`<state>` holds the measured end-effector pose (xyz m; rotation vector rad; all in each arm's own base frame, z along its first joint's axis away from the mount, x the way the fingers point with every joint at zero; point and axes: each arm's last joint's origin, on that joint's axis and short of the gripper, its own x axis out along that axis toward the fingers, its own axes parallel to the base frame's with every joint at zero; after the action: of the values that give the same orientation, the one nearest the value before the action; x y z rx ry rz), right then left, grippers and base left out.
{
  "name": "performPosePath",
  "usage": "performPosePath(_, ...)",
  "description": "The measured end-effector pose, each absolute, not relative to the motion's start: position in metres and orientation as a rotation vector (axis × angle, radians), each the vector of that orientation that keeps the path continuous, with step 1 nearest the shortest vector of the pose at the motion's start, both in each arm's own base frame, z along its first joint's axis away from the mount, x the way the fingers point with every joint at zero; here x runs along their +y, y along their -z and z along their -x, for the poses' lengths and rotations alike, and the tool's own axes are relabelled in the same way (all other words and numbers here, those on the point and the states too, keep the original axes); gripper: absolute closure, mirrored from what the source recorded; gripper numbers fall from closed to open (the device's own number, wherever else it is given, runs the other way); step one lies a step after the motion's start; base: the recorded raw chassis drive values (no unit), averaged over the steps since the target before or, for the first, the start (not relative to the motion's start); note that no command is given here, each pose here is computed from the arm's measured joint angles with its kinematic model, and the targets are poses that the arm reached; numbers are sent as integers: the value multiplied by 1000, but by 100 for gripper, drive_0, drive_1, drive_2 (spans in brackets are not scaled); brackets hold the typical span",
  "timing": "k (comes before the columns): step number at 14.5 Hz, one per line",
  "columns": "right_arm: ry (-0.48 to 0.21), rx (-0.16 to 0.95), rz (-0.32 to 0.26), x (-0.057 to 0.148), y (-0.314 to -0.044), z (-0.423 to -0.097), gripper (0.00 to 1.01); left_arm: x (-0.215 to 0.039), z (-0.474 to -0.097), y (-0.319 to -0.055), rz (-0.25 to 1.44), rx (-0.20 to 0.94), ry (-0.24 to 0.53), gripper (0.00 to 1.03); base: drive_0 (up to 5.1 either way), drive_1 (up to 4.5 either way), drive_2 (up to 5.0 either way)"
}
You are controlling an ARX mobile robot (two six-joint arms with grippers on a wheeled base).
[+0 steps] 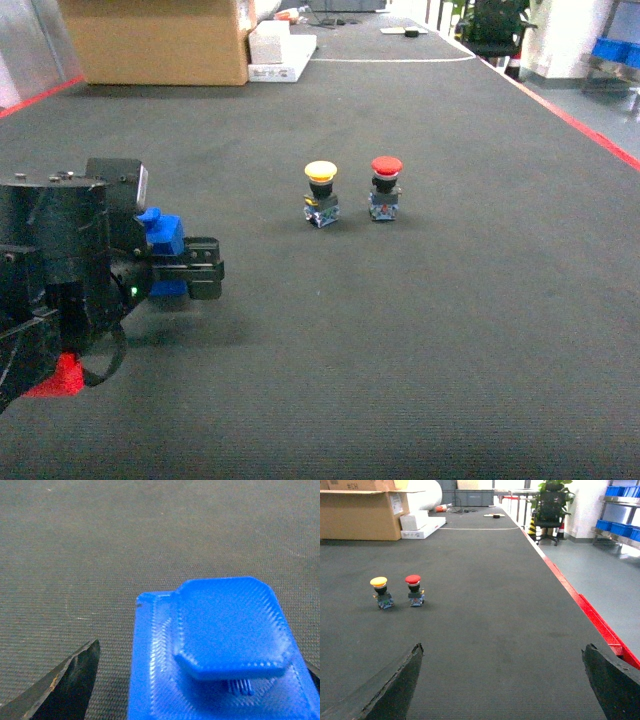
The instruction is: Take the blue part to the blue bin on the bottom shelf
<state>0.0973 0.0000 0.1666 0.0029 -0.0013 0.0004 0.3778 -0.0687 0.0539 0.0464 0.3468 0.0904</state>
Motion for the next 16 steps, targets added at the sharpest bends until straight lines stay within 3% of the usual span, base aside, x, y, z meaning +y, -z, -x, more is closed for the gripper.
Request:
performPosePath(2, 0, -2, -2, 0, -167, -97, 3, -69, -384, -52, -54, 351, -67, 5, 0, 0, 0)
performPosePath(3, 0, -2, -2, 0, -167, -97, 3, -69, -387, -54, -56, 341, -65, 9, 0, 0, 0)
performPosePath(7, 0, -2, -2, 0, -167, -97, 3, -66, -389, -57, -47, 312, -75, 52, 0, 0, 0)
performPosePath(8, 0, -2, -2, 0, -167, -97, 3, -66, -389, -57, -43, 309, -78, 57, 0, 0, 0)
performPosePath(11, 0, -1, -2, 0, -167, -97, 3, -66, -370, -62, -49, 307, -67, 57, 0, 0, 0)
performPosePath(15, 0, -2, -3, 0, -167, -97, 3, -73, -280, -131, -73, 192, -41, 58, 0, 0, 0)
performPosePath(16, 0, -2, -3, 0, -167, -97, 3, -73, -251, -137, -91, 228, -43, 58, 0, 0, 0)
